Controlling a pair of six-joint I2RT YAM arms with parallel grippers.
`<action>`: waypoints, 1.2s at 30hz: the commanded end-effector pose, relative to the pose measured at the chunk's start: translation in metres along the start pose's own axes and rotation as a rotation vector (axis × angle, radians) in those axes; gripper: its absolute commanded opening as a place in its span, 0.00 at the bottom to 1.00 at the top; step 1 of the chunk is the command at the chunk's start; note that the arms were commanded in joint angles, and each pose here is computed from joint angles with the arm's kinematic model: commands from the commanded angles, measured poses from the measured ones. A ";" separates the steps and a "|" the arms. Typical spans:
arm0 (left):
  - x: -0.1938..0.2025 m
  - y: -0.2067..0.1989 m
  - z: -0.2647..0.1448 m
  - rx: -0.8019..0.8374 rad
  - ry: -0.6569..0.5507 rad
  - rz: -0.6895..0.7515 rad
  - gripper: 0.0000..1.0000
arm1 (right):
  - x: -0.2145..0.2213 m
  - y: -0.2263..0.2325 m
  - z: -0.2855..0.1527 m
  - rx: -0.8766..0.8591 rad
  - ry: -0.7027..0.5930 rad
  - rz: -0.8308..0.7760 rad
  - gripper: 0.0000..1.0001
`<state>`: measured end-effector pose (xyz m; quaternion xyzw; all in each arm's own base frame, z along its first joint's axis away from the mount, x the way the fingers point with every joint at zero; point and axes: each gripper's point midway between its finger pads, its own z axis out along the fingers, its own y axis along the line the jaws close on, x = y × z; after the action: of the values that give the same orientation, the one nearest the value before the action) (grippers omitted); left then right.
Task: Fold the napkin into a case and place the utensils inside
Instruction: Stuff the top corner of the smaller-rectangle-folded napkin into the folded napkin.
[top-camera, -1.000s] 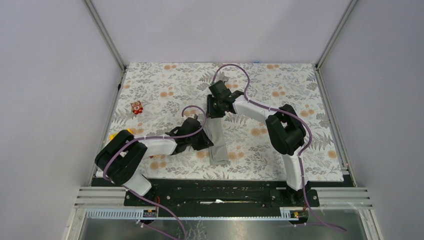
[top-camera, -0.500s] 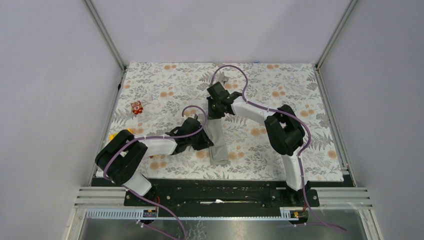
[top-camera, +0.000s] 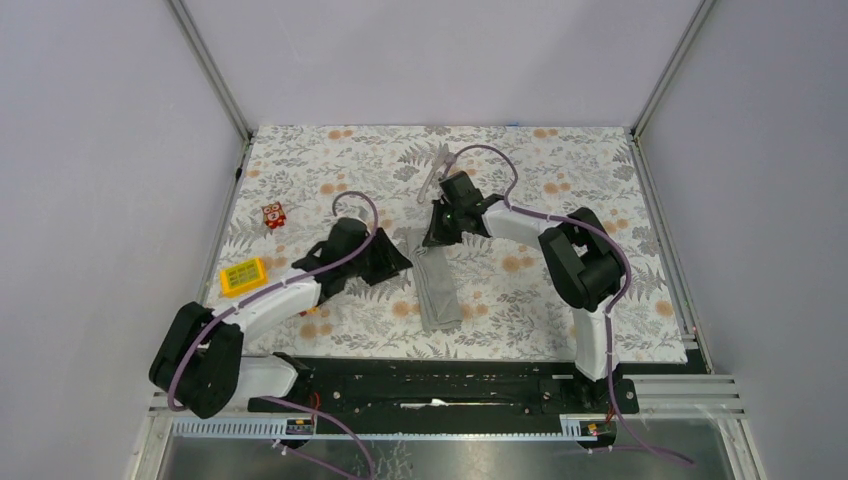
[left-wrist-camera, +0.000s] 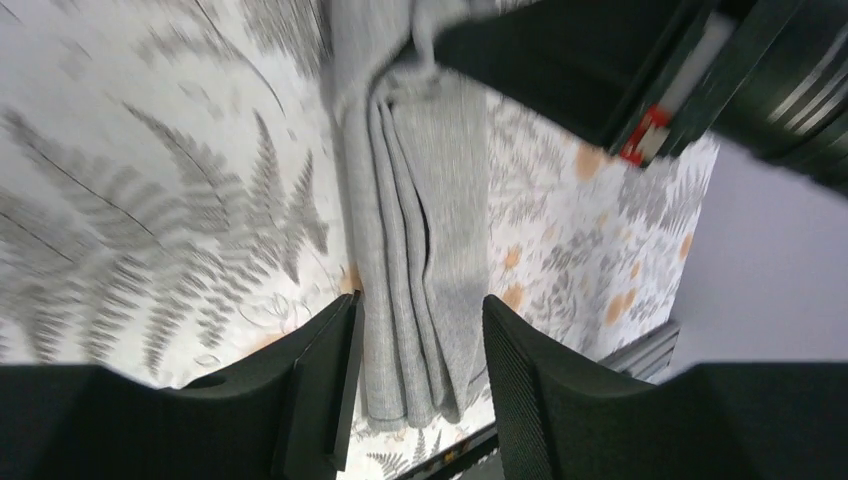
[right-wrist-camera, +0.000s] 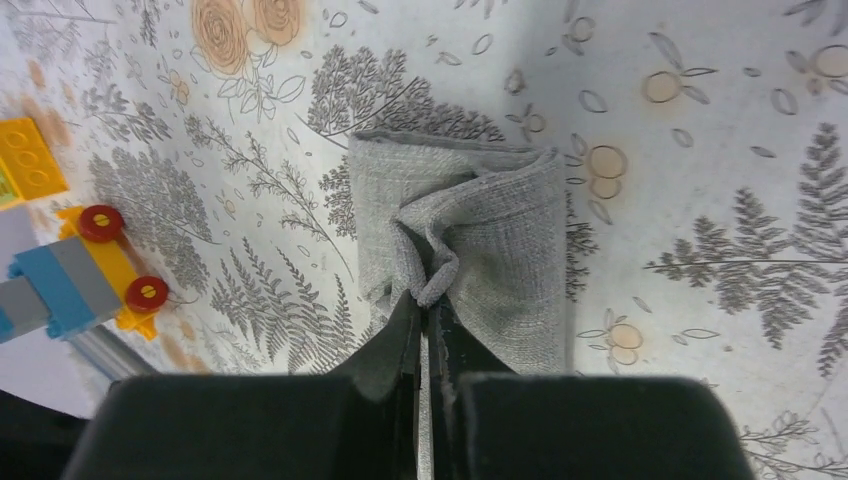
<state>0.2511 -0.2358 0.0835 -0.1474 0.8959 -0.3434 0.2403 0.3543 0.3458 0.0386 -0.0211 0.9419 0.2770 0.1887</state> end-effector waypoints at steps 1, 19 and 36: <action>-0.045 -0.013 -0.008 0.019 -0.036 0.037 0.50 | -0.020 0.029 -0.027 -0.173 -0.049 0.058 0.00; -0.101 -0.018 0.066 -0.338 -0.028 0.449 0.19 | -0.020 0.015 -0.040 -0.174 -0.054 0.101 0.00; -0.086 -0.012 0.091 -0.412 0.014 0.556 0.22 | -0.020 0.014 -0.039 -0.183 -0.043 0.106 0.00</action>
<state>0.3600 -0.2505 0.0487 0.0541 0.9614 -0.0764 0.2589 0.3540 0.3329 0.0563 0.0239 0.9214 0.3470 0.1733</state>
